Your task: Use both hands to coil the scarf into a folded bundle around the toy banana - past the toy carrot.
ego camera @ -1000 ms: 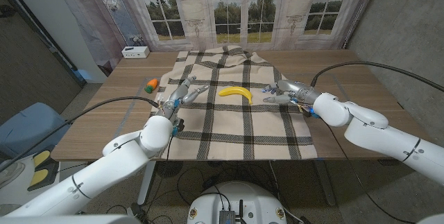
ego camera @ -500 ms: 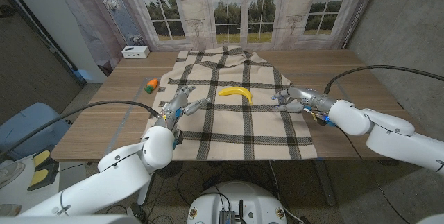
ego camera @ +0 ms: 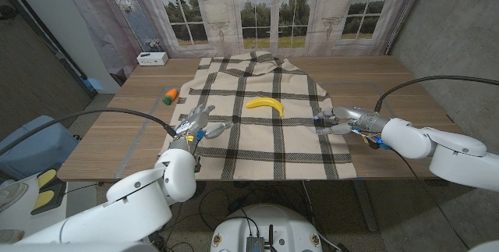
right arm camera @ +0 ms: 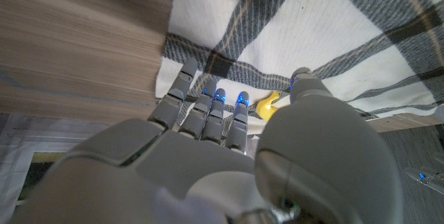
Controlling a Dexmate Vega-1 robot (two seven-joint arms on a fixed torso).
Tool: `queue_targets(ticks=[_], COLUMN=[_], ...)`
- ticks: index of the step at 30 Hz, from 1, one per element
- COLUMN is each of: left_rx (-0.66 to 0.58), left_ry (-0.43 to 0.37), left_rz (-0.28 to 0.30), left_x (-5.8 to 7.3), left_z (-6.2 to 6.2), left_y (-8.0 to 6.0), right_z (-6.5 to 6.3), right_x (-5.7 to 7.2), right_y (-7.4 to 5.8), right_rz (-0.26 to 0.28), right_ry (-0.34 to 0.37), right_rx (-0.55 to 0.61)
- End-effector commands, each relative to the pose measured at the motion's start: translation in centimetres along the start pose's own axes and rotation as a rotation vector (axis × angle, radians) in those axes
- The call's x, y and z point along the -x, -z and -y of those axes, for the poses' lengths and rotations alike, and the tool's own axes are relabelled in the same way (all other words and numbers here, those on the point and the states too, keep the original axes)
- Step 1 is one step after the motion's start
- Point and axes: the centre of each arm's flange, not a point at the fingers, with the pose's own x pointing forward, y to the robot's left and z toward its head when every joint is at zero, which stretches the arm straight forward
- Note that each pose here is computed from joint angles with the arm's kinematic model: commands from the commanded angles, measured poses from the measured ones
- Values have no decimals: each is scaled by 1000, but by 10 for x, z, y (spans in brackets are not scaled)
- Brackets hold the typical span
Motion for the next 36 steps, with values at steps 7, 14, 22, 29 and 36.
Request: queue_targets(ticks=[7,14,22,29,36], left_rx=[-312,-376,-377,-367,-350], left_ry=[69,83,85,75,61], left_rz=[-206,-261,-270,-276,-269], left_x=[24,30,36,41,44], left_z=[-3,0,2,0,-2], left_y=[-13,-15,-17,-17,-15], right_z=[-13,-17,-27,-45,-68], right_x=[21,32,37,32,24], right_y=[18,23,24,16,10], right_rz=[-116,-168,-238,-173,-86], right_ry=[-171,-243,-369,-349,-296], right_rx=[92,112,173,201,184])
